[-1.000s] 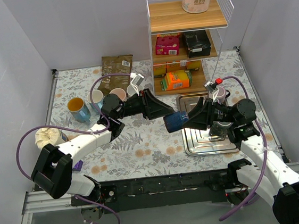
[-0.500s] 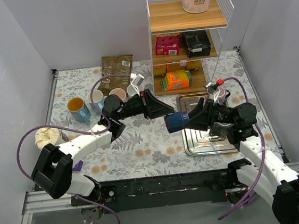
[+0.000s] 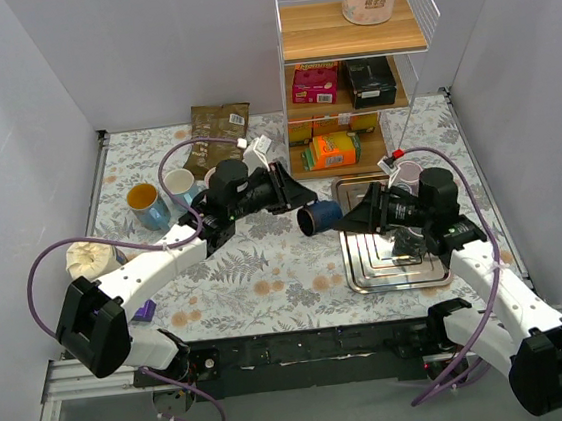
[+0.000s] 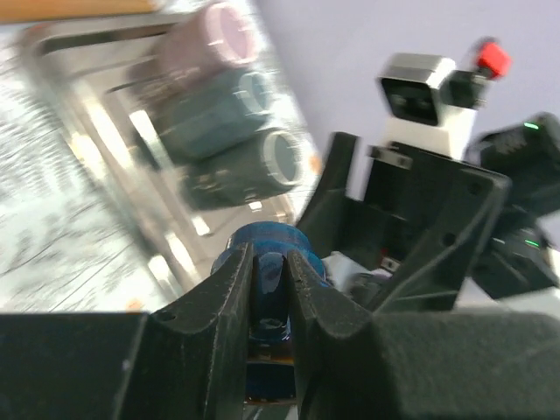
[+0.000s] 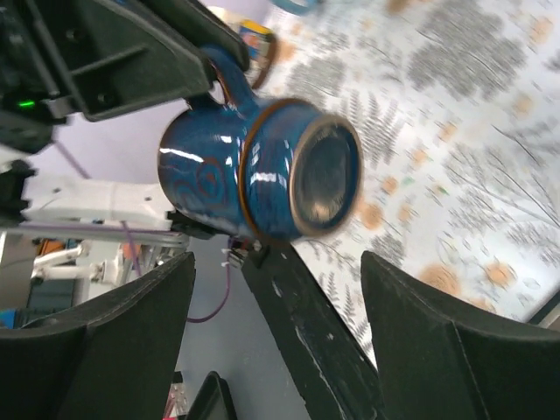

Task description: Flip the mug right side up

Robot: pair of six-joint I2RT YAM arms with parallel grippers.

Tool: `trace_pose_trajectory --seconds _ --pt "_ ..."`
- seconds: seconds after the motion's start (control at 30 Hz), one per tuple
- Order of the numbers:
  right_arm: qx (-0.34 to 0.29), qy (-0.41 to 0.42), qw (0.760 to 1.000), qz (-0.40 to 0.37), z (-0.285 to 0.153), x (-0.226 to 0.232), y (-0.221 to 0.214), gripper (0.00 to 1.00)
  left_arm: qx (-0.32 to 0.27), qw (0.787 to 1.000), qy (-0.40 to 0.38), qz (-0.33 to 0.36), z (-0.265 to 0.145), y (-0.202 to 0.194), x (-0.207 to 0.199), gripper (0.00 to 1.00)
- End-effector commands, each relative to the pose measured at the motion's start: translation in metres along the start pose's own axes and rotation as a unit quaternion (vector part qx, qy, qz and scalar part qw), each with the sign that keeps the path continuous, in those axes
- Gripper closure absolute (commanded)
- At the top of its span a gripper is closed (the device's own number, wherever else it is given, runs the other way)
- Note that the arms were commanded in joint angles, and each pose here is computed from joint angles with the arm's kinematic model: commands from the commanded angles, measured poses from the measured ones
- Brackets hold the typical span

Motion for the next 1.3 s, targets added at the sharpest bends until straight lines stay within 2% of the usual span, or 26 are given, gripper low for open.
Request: trace_pose_trajectory --seconds 0.0,0.1,0.27,0.33,0.37,0.43,0.47,0.57,0.63,0.77,0.83,1.03,1.07,1.1,1.27 --pt "0.003 -0.119 0.992 0.031 -0.002 -0.039 -0.008 0.16 -0.003 0.977 0.214 -0.002 -0.021 -0.004 0.058 1.00" --pt "0.013 -0.164 0.985 0.048 -0.004 -0.054 -0.013 0.16 0.005 0.949 0.316 -0.004 -0.043 -0.015 0.088 1.00" --pt "0.019 -0.177 0.983 0.048 -0.005 -0.059 -0.016 0.16 0.000 0.889 0.457 -0.021 -0.091 -0.015 0.135 1.00" --pt "0.015 -0.184 0.982 0.044 -0.007 -0.060 -0.015 0.16 -0.004 0.875 0.482 -0.028 -0.105 -0.012 0.147 1.00" --pt "0.016 -0.187 0.981 0.044 -0.008 -0.060 -0.016 0.16 -0.009 0.860 0.509 -0.041 -0.120 -0.009 0.160 1.00" --pt "0.014 -0.195 0.980 0.038 -0.010 -0.060 -0.016 0.16 -0.015 0.847 0.529 -0.050 -0.136 -0.005 0.170 1.00" --pt "0.016 -0.198 0.979 0.039 -0.011 -0.060 -0.018 0.17 -0.014 0.828 0.557 -0.059 -0.152 -0.004 0.182 1.00" --pt "0.017 -0.201 0.979 0.035 -0.014 -0.059 -0.021 0.17 -0.008 0.799 0.596 -0.079 -0.177 -0.001 0.199 1.00" --pt "0.020 -0.198 0.979 0.037 -0.015 -0.060 -0.025 0.17 0.001 0.790 0.607 -0.086 -0.187 0.001 0.206 1.00" --pt "0.020 -0.191 0.981 0.036 -0.017 -0.058 -0.030 0.18 0.010 0.756 0.644 -0.118 -0.214 0.010 0.226 1.00" --pt "0.019 -0.190 0.981 0.037 -0.018 -0.057 -0.032 0.17 0.019 0.762 0.634 -0.128 -0.218 0.014 0.231 1.00" --pt "0.018 -0.179 0.983 0.038 -0.019 -0.057 -0.038 0.18 0.020 0.741 0.649 -0.172 -0.251 0.016 0.248 1.00" --pt "0.019 -0.177 0.983 0.036 -0.019 -0.056 -0.039 0.17 0.005 0.726 0.661 -0.190 -0.269 0.018 0.254 1.00" --pt "0.021 -0.175 0.984 0.037 -0.019 -0.057 -0.040 0.18 0.000 0.723 0.663 -0.195 -0.274 0.019 0.255 1.00" --pt "0.029 -0.172 0.984 0.039 -0.017 -0.059 -0.042 0.18 -0.025 0.715 0.662 -0.224 -0.295 0.019 0.264 1.00"
Point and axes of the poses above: each gripper's point midway between its finger pads, its own z axis out along the fingers, its own x axis along the line the jaws close on, y = z × x, the point moved 4 cm from there along -z, back along the fingers
